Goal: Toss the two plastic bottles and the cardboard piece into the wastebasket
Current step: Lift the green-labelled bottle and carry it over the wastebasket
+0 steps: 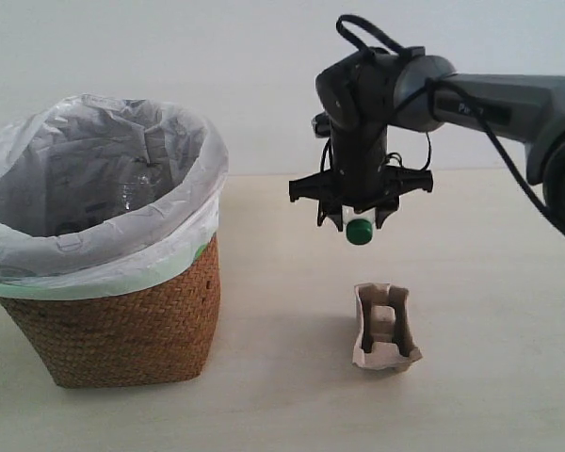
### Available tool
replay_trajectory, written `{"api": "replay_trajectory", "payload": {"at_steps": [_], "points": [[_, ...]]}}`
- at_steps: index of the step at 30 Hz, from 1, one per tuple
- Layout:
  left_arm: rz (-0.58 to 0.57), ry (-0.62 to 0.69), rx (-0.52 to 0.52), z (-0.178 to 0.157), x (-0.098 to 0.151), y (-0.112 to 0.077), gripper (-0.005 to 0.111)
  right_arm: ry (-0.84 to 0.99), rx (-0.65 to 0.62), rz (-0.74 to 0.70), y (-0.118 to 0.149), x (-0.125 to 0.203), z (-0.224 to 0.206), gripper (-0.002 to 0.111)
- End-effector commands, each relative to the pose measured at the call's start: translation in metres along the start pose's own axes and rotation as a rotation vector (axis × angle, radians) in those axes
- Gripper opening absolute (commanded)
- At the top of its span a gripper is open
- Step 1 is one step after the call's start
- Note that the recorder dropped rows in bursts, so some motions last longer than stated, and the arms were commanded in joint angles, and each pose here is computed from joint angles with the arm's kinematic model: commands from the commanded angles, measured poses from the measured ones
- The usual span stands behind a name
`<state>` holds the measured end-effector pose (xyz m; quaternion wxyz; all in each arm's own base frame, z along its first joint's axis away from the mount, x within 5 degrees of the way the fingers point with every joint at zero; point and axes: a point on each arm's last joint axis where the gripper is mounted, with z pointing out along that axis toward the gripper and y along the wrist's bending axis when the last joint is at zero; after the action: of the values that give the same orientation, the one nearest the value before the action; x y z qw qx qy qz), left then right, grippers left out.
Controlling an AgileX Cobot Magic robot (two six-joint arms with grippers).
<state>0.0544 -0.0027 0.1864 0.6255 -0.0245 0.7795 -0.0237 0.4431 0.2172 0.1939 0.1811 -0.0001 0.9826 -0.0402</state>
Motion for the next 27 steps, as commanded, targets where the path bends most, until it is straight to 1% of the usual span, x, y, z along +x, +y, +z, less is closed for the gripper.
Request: {"api": "replay_trajectory", "payload": {"at_steps": [1,5,9,10,13,16,21,23,26,27], "points": [[-0.008,-0.002,-0.004,0.000,0.001,0.000,0.006,-0.076,0.027,-0.020,-0.014,-0.009,-0.046,0.000],[-0.008,-0.002,-0.004,0.000,0.001,0.000,0.006,-0.116,0.078,-0.016,-0.030,-0.012,-0.083,0.000],[-0.008,-0.002,-0.004,0.000,0.001,0.000,0.006,-0.220,0.125,-0.021,-0.046,-0.017,-0.120,0.000],[-0.008,-0.002,-0.004,0.000,0.001,0.000,0.006,-0.239,0.127,-0.036,-0.049,-0.017,-0.130,0.000],[-0.008,-0.002,-0.004,0.000,0.001,0.000,0.006,-0.290,0.105,-0.021,-0.058,-0.015,-0.159,0.000],[-0.008,-0.002,-0.004,0.000,0.001,0.000,0.006,-0.325,0.090,-0.012,-0.064,-0.013,-0.177,0.000],[-0.008,-0.002,-0.004,0.000,0.001,0.000,0.006,-0.338,0.073,-0.015,-0.067,-0.011,-0.188,0.000],[-0.008,-0.002,-0.004,0.000,0.001,0.000,0.006,-0.313,0.034,-0.010,-0.063,-0.010,-0.186,0.000],[-0.008,-0.002,-0.004,0.000,0.001,0.000,0.006,-0.239,-0.044,-0.138,-0.051,-0.006,-0.173,0.000],[-0.008,-0.002,-0.004,0.000,0.001,0.000,0.006,-0.212,-0.090,-0.208,-0.045,-0.004,-0.170,0.000]]}}
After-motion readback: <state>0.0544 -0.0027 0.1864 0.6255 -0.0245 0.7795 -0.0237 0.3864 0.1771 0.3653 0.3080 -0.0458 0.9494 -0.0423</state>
